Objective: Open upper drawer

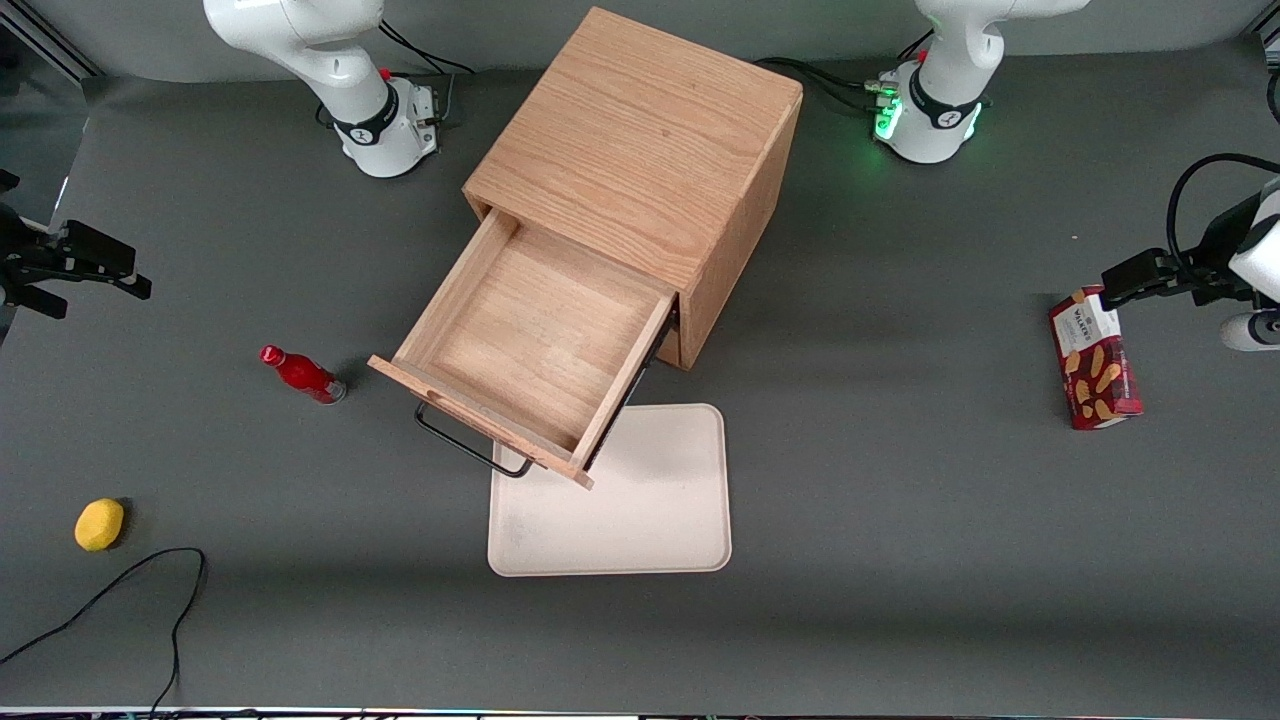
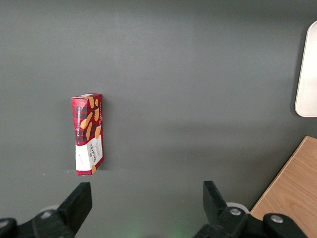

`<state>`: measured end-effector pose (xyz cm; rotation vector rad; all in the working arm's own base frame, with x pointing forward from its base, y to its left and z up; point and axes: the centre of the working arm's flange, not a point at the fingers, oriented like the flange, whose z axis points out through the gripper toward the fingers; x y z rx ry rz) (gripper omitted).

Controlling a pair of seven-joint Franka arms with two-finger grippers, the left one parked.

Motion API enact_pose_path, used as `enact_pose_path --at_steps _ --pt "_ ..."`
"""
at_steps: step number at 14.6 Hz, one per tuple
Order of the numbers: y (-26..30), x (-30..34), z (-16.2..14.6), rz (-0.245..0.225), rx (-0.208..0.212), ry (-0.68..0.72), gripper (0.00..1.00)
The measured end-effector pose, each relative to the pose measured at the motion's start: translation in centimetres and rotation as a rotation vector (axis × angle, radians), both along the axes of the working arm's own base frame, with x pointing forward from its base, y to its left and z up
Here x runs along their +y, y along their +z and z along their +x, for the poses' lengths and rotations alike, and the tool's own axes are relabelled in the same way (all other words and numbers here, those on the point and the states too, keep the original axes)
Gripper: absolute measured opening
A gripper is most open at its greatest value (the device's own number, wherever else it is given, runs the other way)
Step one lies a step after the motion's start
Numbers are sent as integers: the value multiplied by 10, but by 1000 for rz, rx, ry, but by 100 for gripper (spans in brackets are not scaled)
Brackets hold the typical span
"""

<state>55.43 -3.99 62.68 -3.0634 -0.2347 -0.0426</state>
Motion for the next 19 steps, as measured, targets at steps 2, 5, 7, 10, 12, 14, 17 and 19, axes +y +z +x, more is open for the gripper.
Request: enact_pose_path --at_steps 2,5,7,10,12,14,17,19 --pt "-4 -10 0 -1 -5 -21 100" --pt "-8 -36 -1 -2 -12 -67 100" --pt "-9 -37 -1 -22 -15 -72 100" --pt "-6 -11 1 -45 -14 -118 100" --pt "-5 -1 1 -47 -17 -129 100" --pt "-3 -2 0 -46 -19 -133 100" --pt "-2 -5 0 -46 -22 -139 100" --pt "-1 -5 -1 -46 -23 -140 100"
